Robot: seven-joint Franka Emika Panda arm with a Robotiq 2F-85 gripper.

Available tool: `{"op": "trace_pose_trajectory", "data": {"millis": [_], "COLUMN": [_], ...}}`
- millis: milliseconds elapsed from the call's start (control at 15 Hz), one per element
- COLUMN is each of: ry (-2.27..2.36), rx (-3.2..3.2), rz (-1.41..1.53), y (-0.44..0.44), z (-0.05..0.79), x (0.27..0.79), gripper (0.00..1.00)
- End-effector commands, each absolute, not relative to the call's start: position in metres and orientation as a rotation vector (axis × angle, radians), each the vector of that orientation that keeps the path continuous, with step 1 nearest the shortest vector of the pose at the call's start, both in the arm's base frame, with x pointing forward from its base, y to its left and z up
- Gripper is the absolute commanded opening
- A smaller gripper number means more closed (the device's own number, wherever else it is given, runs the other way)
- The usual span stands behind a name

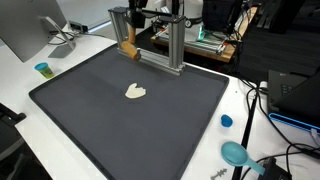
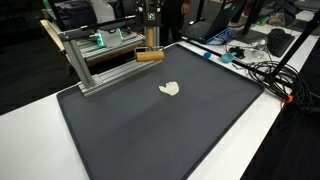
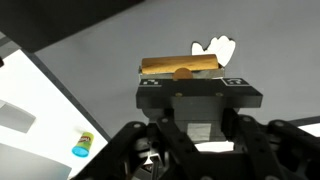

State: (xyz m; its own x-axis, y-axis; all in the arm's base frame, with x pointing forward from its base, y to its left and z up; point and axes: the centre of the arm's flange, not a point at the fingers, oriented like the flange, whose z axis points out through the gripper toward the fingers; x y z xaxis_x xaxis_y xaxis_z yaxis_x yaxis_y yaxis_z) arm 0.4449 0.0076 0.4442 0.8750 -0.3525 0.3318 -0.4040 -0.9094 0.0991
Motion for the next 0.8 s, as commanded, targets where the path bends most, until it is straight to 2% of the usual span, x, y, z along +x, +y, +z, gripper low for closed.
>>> {"op": "trace_pose_trajectory", "data": {"millis": [0, 133, 200, 267, 333, 733], "ry": [-0.408, -0.380, -0.422, -0.405, -0.367, -0.378], "rx": [2.925, 2.948, 2.927, 2.932, 2.962, 2.991], "rz": [0.415, 0.409, 0.381, 0.395, 0.391, 0.314], "y": [0.014, 0.021, 0.017, 0.020, 0.025, 0.030], "z": [0.504, 0.519, 0.493, 0.504, 0.499, 0.456], "x": [0.377, 0.368, 0.393, 0.384, 0.386, 0.398], "gripper": [0.21, 0.21, 0.46, 0.46, 0.21, 0.21]}}
